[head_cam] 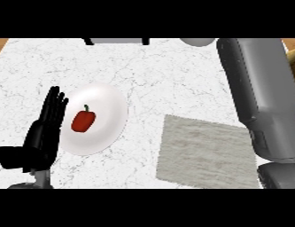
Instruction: Pick the eggplant from the placemat and place it in the basket
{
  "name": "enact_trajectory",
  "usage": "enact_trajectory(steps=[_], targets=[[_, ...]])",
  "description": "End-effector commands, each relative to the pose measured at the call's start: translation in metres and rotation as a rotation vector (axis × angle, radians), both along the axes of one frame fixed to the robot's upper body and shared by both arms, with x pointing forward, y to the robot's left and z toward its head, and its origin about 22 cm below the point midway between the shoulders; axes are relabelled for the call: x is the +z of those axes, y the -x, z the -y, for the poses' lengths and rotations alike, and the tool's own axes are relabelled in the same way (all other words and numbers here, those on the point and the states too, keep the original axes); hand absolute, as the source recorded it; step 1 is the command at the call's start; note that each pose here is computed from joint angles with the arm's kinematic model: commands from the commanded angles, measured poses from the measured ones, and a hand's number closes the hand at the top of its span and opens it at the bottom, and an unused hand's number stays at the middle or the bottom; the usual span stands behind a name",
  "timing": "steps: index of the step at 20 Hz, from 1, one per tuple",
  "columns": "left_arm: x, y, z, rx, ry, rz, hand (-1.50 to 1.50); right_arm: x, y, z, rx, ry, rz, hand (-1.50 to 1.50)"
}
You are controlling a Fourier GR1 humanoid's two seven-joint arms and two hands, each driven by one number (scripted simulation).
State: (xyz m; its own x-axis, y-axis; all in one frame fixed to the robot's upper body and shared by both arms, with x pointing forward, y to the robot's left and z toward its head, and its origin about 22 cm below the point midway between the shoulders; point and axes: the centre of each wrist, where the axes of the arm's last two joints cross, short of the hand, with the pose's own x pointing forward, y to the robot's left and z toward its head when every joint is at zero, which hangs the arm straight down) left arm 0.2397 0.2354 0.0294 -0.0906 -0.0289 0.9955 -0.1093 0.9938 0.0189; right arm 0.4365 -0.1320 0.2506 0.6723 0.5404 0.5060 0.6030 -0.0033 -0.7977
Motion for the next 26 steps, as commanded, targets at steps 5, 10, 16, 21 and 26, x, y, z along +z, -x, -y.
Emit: enact_trajectory(steps=[5, 10, 16, 21, 26], targets=[[0.003, -0.003, 0.002, 0.012, -0.008, 0.020, 0.00, -0.008, 0.020, 0.036, -0.216, -0.119, -0.017, 1.50], [0.005, -0.002, 0.005, 0.004, -0.001, 0.015, 0.00, -0.019, 0.040, 0.049, -0.247, -0.103, -0.066, 1.50], [0.001, -0.006, 0.001, 0.001, 0.004, 0.002, 0.00, -0.016, 0.058, 0.086, -0.249, -0.125, -0.130, 1.50], [0.009, -0.006, 0.007, -0.010, 0.001, 0.008, 0.00, -0.058, 0.077, 0.092, -0.266, -0.147, -0.153, 1.50], [0.002, -0.005, -0.011, -0.005, -0.010, 0.016, 0.00, -0.076, 0.096, 0.115, -0.265, -0.170, -0.098, 1.50]])
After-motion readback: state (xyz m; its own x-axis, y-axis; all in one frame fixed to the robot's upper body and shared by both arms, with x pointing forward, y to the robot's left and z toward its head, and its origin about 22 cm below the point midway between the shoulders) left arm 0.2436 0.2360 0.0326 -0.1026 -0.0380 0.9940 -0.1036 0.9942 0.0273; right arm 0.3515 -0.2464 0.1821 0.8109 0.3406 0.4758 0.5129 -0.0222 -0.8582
